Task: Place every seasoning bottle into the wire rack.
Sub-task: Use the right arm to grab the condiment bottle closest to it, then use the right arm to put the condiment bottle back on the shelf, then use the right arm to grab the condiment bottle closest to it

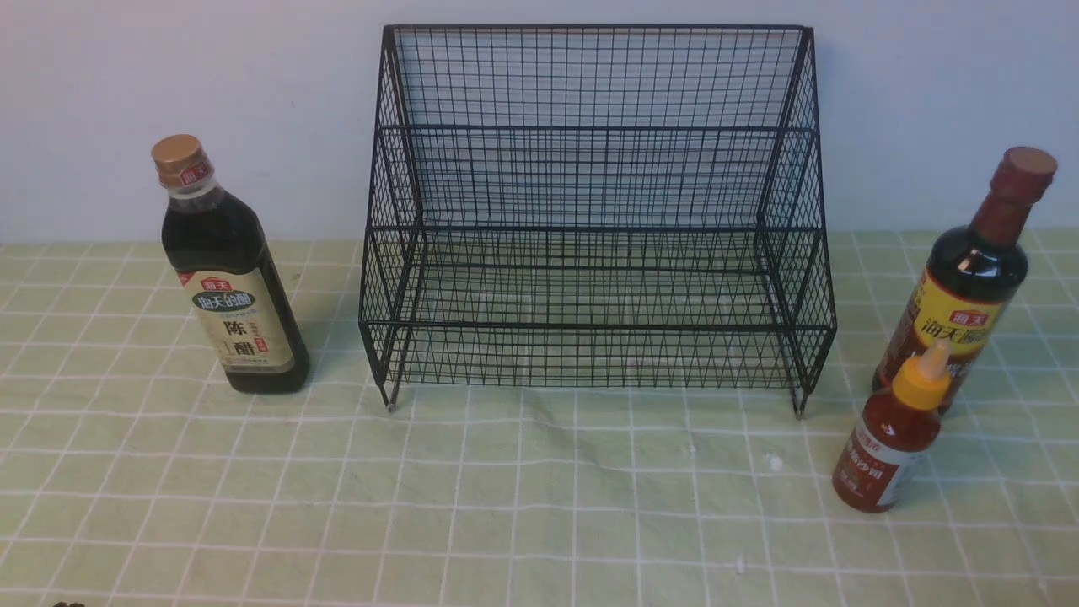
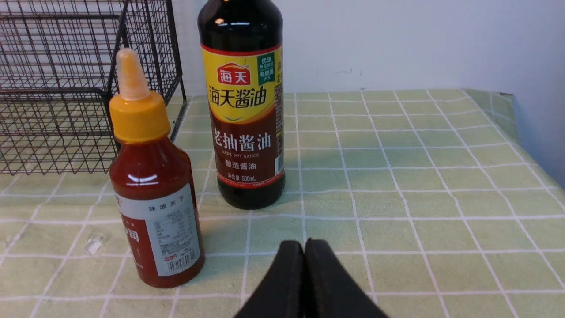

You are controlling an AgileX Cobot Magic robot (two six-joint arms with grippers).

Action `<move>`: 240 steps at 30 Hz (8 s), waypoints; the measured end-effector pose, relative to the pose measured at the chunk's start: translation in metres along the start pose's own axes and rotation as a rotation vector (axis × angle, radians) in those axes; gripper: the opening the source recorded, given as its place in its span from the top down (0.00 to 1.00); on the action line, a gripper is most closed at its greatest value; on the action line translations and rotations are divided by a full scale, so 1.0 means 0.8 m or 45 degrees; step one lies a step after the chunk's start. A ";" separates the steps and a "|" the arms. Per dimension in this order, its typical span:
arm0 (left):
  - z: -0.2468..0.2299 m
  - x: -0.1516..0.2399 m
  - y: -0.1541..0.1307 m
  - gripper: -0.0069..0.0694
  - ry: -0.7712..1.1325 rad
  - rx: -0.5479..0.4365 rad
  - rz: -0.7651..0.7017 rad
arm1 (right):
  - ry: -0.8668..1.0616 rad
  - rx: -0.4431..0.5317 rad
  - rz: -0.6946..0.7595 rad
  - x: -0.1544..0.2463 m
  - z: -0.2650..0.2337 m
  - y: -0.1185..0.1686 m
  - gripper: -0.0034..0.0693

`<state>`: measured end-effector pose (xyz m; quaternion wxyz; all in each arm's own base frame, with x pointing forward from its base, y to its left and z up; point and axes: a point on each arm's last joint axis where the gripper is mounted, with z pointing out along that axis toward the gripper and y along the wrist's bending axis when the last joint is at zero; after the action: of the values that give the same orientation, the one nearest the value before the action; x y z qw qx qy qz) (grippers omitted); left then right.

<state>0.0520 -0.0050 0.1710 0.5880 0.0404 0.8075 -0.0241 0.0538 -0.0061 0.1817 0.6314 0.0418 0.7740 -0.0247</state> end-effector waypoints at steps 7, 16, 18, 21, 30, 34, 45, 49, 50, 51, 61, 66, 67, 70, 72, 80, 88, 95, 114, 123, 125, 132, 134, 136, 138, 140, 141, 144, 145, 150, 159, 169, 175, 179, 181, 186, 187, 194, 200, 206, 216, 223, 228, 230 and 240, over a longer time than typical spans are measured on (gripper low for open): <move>0.000 0.000 0.000 0.92 0.000 0.000 0.000 | 0.000 0.000 0.000 0.000 0.000 0.000 0.97; 0.000 0.000 0.000 0.92 0.000 0.000 0.000 | 0.000 0.000 -0.009 0.000 0.000 0.000 0.97; 0.000 0.000 0.000 0.92 0.000 0.000 0.000 | 0.000 0.000 -0.009 0.000 0.000 0.000 0.97; 0.000 0.000 0.000 0.92 0.000 0.000 0.000 | 0.000 0.000 -0.009 0.000 0.000 0.000 0.97; 0.000 0.000 0.000 0.92 0.000 0.000 0.000 | 0.000 0.000 -0.010 0.000 0.000 0.000 0.97; 0.000 0.000 0.000 0.92 0.000 0.000 0.000 | -0.002 -0.001 -0.005 0.000 0.000 0.000 0.97; 0.000 0.000 0.000 0.92 0.000 0.000 0.000 | -0.360 -0.172 0.960 -0.032 -0.004 0.002 0.97; 0.000 0.000 0.000 0.92 0.000 0.000 0.000 | -0.456 -0.156 1.028 -0.038 -0.007 -0.003 0.97; 0.000 0.000 0.000 0.92 0.000 0.000 0.000 | -0.468 -0.152 1.029 -0.039 -0.007 -0.004 0.97; 0.000 0.000 0.000 0.92 0.000 0.000 0.000 | -0.482 -0.150 1.040 -0.040 -0.007 -0.004 0.97; 0.000 0.000 0.000 0.92 0.000 0.000 0.000 | -0.331 -0.199 0.588 -0.108 -0.027 0.012 0.97; 0.000 0.000 0.000 0.92 0.000 0.000 0.000 | 0.097 -0.218 0.378 -0.166 -0.006 0.024 0.97; 0.000 0.000 0.000 0.92 0.000 0.000 0.000 | 0.234 -0.230 0.327 -0.176 0.007 0.027 0.97; 0.000 0.000 0.000 0.92 0.000 0.000 0.000 | 0.534 -0.282 0.194 -0.193 0.044 0.034 0.97; 0.000 0.000 0.000 0.92 0.000 0.000 0.000 | 0.664 -0.318 0.156 -0.200 0.069 0.037 0.97; 0.000 0.000 0.000 0.92 0.000 0.000 0.000 | 0.918 -0.449 0.058 -0.197 0.150 0.053 0.96; 0.000 0.000 0.000 0.92 0.000 0.000 0.000 | 0.808 -0.502 -0.199 -0.191 0.177 0.088 0.87; 0.000 0.000 0.000 0.92 0.000 0.000 0.000 | 0.728 -0.425 -0.279 -0.187 0.200 0.091 0.48; 0.000 0.000 0.000 0.92 0.000 0.000 0.000 | 0.993 -0.347 -0.240 -0.115 0.266 0.099 0.41; 0.000 0.000 0.000 0.92 0.000 0.000 0.000 | 1.012 -0.381 -0.256 -0.159 0.235 0.096 0.55; 0.000 0.000 0.000 0.92 0.000 0.000 0.000 | 0.961 -0.404 -0.265 -0.183 0.224 0.097 0.55; 0.000 0.000 0.000 0.92 0.000 0.000 0.000 | 0.706 -0.607 -0.236 -0.285 0.189 0.112 0.55; 0.000 0.000 0.000 0.92 0.000 0.000 0.000 | 0.662 -0.658 -0.228 -0.301 0.190 0.119 0.55; 0.000 0.000 0.000 0.92 0.000 0.000 0.000 | 0.629 -0.705 -0.262 -0.312 0.196 0.130 0.55; 0.000 0.000 0.000 0.92 0.000 0.000 0.000 | 0.619 -0.750 -0.300 -0.316 0.204 0.145 0.55; 0.000 0.000 0.000 0.92 0.000 0.000 0.000 | 0.621 -0.770 -0.320 -0.317 0.211 0.154 0.55; 0.000 0.000 0.000 0.92 0.000 0.000 0.000 | 0.624 -0.795 -0.351 -0.316 0.221 0.167 0.55; 0.000 0.000 0.000 0.92 0.000 0.000 0.000 | 0.624 -0.811 -0.407 -0.310 0.250 0.191 0.55; 0.000 0.000 0.000 0.92 0.000 0.000 0.000 | 0.628 -0.811 -0.411 -0.309 0.254 0.193 0.55; 0.000 0.000 0.000 0.92 0.000 0.000 0.000 | 0.685 -0.797 -0.470 -0.285 0.302 0.215 0.55; 0.000 0.000 0.000 0.92 0.000 0.000 0.000 | 0.810 -0.768 -0.532 -0.234 0.349 0.225 0.55; 0.000 0.000 0.000 0.92 0.000 0.000 0.000 | 0.907 -0.773 -0.545 -0.204 0.367 0.231 0.55; 0.000 0.000 0.000 0.92 0.000 0.000 0.000 | 0.946 -0.773 -0.561 -0.202 0.365 0.229 0.45; 0.000 0.000 0.000 0.92 0.000 0.000 0.000 | 0.957 -0.735 -0.491 -0.218 0.355 0.226 0.30; 0.000 0.000 0.000 0.92 0.000 0.000 0.000 | 0.953 -0.712 -0.480 -0.239 0.343 0.221 0.26; 0.000 0.000 0.000 0.92 0.000 0.000 0.000 | 0.896 -0.604 -0.560 -0.306 0.302 0.198 0.27; 0.000 0.000 0.000 0.92 0.000 0.000 0.000 | 0.881 -0.569 -0.576 -0.318 0.294 0.192 0.29; 0.000 0.000 0.000 0.92 0.000 0.000 0.000 | 0.734 -0.220 -0.444 -0.384 0.228 0.115 0.59; 0.000 0.000 0.000 0.92 0.000 0.000 0.000 | 0.723 -0.039 -0.259 -0.357 0.200 0.048 0.88; 0.000 0.000 0.000 0.92 0.000 0.000 0.000 | 0.514 -0.087 -0.046 -0.318 0.197 0.036 0.97; 0.000 0.000 0.000 0.92 0.000 0.000 0.000 | 0.413 -0.219 -0.076 -0.291 0.239 0.049 0.68; 0.000 0.000 0.000 0.92 0.000 0.000 0.000 | 0.469 -0.212 -0.092 -0.272 0.265 0.050 0.24; 0.000 0.000 0.000 0.92 0.000 0.000 0.000 | 0.596 -0.213 -0.107 -0.245 0.289 0.051 0.07; 0.000 0.000 0.000 0.92 0.000 0.000 0.000 | 0.662 -0.211 -0.134 -0.232 0.298 0.050 0.06; 0.000 0.000 0.000 0.92 0.000 0.000 0.000 | 0.716 -0.202 -0.162 -0.213 0.316 0.050 0.53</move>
<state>0.0520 -0.0050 0.1710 0.5880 0.0404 0.8075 -0.0241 0.3384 0.0049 0.2981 0.3906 -0.0511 0.9191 0.0088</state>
